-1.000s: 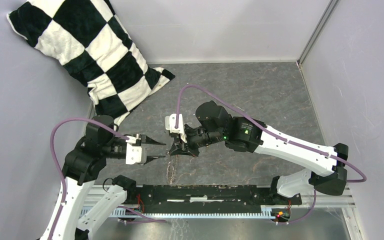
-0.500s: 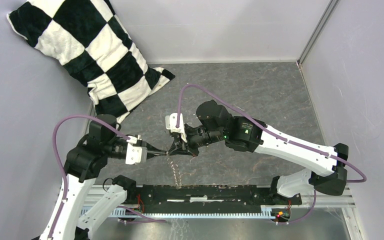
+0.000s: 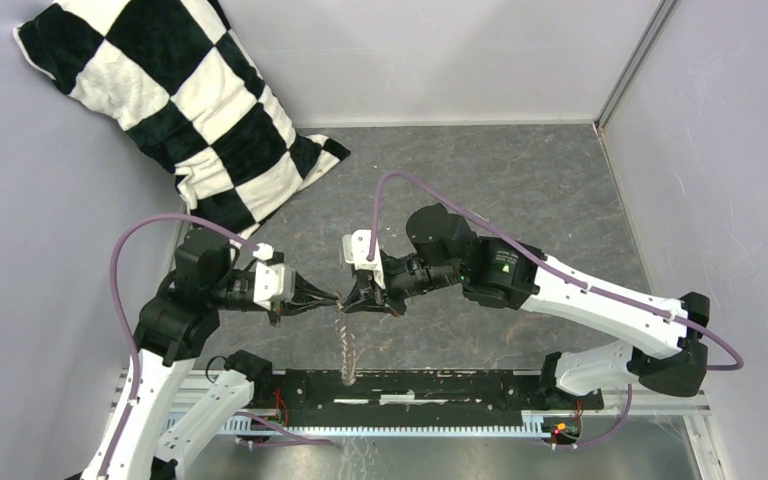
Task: Put the keys on the keyring
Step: Adjust the keyring.
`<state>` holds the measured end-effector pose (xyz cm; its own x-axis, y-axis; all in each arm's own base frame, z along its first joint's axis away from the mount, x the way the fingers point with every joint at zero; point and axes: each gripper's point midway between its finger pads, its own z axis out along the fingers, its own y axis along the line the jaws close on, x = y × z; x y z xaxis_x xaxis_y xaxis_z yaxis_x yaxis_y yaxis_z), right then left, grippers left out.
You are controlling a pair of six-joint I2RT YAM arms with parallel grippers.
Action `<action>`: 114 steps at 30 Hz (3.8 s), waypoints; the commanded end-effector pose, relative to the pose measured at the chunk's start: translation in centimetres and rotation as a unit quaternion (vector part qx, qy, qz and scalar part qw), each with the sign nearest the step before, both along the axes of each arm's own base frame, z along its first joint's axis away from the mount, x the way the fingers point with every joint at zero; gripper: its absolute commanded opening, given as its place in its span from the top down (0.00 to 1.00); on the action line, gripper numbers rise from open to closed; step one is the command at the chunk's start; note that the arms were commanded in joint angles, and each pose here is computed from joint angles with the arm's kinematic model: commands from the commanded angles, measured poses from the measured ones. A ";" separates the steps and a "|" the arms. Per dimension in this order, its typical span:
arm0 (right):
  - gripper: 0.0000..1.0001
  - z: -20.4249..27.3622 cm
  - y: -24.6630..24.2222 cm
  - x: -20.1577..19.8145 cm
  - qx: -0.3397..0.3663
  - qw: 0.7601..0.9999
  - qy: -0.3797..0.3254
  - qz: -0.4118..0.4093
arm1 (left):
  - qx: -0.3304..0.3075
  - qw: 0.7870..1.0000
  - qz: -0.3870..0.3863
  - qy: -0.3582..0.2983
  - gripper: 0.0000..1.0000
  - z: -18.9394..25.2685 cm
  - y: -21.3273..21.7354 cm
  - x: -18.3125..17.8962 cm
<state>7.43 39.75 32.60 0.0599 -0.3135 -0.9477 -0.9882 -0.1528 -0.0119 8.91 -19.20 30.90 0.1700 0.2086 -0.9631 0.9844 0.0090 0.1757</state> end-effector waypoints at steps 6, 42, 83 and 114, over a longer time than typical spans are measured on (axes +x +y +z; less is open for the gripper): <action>0.99 3.4 -0.2 -1.2 0.063 0.998 -0.016 0.024 | -0.044 0.995 0.059 0.068 0.98 1.8 -0.5 1.2; 0.99 3.1 0.1 1.3 0.038 0.998 -0.024 -0.044 | 0.000 0.999 -0.009 0.032 0.42 2.4 0.5 -2.0; 0.99 1.8 1.2 1.5 -0.010 0.999 -0.010 -0.036 | 0.012 0.999 -0.027 0.022 0.73 0.4 -0.5 0.4; 0.44 7.2 -1.2 1.7 0.167 0.981 -0.016 -0.094 | -0.140 0.990 -0.021 -0.014 0.98 7.6 -1.6 -0.3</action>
<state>8.67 39.08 36.25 0.0289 -0.1249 -0.9918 -0.9996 -0.0033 -0.0287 10.02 -20.58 34.98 0.1582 0.0091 -0.9874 0.9843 0.0783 0.1584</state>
